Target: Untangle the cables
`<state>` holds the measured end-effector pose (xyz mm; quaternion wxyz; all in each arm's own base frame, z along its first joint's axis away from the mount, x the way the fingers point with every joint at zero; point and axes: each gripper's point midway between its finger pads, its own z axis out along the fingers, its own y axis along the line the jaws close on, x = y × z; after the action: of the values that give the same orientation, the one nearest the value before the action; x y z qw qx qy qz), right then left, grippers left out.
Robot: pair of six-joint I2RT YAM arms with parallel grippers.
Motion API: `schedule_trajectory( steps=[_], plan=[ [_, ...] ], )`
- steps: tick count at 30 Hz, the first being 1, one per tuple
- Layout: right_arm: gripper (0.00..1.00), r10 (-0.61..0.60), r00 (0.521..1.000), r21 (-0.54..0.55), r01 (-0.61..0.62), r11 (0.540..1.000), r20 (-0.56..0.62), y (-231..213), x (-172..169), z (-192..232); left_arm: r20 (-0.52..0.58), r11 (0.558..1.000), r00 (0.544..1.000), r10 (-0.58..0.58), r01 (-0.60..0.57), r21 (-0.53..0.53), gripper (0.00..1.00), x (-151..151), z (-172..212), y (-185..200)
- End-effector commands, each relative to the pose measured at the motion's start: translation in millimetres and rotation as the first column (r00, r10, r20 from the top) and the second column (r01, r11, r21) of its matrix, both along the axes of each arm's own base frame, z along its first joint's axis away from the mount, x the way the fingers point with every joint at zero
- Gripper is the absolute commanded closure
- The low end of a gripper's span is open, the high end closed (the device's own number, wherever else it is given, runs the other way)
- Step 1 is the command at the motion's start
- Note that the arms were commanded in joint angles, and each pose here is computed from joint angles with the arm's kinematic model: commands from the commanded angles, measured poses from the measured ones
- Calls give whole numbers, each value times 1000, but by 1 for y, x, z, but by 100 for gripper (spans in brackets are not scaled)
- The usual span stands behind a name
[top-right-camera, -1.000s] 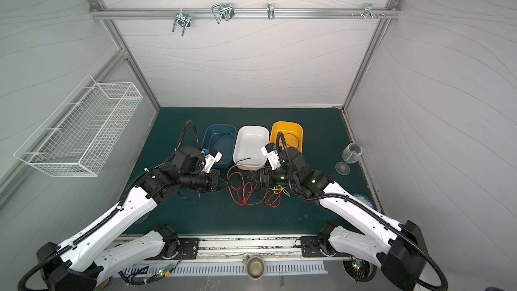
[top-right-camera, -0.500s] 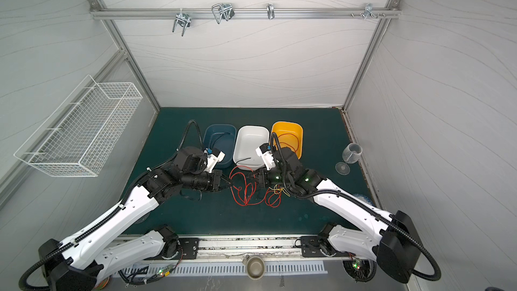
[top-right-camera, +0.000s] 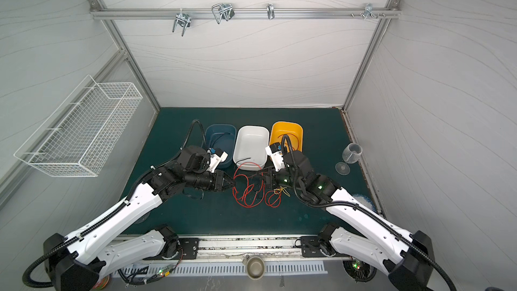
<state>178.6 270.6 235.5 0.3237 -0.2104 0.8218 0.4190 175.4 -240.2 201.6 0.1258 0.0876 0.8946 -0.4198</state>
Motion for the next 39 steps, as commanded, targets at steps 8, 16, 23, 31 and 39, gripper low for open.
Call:
schedule_trajectory(
  steps=[8,16,23,31,39],
  plan=[
    [100,-118,993,-40,119,992,26,-31,8,-4,37,1000,999,-8,8,10,44,1,-1,1],
    [100,-129,989,-6,130,992,68,-41,8,35,43,1000,999,4,-5,9,32,-2,-11,5],
    [100,-105,987,45,100,994,121,-43,0,85,-2,1000,1000,19,-19,-21,30,-4,-30,0],
    [100,-64,984,103,48,994,164,-39,-8,133,-25,998,999,30,-31,-54,29,-4,-44,-11],
    [100,-19,985,165,-10,986,169,-33,-17,168,-24,1000,1000,-5,4,-25,28,-6,-74,-35]
  ],
)
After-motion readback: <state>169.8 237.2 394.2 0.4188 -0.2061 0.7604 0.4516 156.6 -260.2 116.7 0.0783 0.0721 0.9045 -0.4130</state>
